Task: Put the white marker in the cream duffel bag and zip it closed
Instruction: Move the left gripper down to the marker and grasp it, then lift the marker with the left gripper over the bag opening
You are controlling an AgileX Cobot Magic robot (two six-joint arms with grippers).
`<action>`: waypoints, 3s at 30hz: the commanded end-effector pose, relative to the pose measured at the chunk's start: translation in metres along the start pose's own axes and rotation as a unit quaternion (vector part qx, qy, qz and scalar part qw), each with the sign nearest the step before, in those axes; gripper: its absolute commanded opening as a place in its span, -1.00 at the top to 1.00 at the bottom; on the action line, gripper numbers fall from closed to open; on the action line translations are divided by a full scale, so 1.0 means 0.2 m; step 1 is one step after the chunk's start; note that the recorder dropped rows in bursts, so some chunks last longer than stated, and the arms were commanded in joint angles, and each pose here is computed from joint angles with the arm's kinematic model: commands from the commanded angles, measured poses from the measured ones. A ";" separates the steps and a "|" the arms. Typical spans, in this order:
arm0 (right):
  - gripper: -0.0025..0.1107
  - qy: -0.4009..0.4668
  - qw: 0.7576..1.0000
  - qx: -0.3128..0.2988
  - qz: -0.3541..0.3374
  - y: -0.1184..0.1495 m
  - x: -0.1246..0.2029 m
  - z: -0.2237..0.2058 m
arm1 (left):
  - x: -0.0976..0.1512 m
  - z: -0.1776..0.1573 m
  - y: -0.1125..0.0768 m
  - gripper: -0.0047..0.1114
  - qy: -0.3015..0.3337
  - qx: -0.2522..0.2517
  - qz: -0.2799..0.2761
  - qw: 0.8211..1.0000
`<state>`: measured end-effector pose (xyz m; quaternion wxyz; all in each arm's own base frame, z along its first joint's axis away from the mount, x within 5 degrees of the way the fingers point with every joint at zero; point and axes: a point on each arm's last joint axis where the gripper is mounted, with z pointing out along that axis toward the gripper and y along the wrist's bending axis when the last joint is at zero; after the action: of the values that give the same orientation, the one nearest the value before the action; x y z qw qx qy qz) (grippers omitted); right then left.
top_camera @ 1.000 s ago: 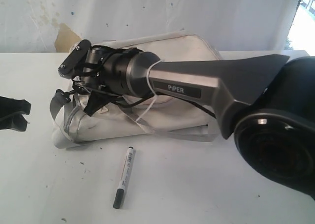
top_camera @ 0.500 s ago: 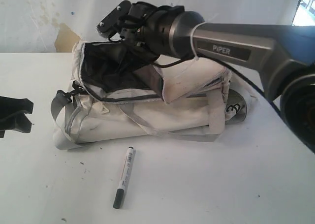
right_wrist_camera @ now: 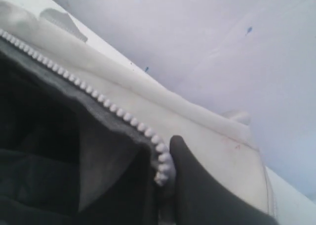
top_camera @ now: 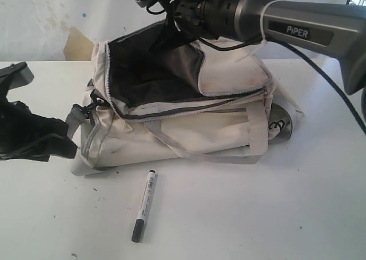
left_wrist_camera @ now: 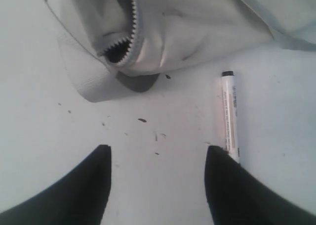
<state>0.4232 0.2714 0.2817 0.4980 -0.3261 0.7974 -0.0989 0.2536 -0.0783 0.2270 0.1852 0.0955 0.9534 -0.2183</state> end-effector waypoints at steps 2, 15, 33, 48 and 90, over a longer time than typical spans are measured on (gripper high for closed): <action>0.96 -0.049 0.999 0.019 0.008 -0.10 -0.11 -0.06 | 0.02 0.07 -0.08 -0.10 0.021 0.027 0.006 0.999; 0.96 -0.027 0.999 0.034 0.022 -0.15 -0.10 -0.07 | 0.02 0.23 -0.21 -0.10 0.026 0.063 -0.020 0.998; 0.96 -0.008 0.999 0.041 0.023 -0.16 -0.08 -0.07 | 0.10 0.43 -0.43 -0.07 0.064 -0.053 0.047 0.995; 0.96 -0.008 0.999 0.041 0.023 -0.16 -0.08 -0.07 | 0.13 0.63 -0.53 -0.07 0.101 -0.097 0.079 0.987; 0.96 -0.005 0.999 0.042 0.023 -0.16 -0.08 -0.07 | -0.11 0.44 -0.47 0.92 -0.061 -0.048 0.005 0.997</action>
<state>0.4287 0.2613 0.3050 0.5109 -0.2971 0.7988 -0.1126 0.2693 -0.2102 0.1909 0.2337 0.1221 0.9522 -0.1541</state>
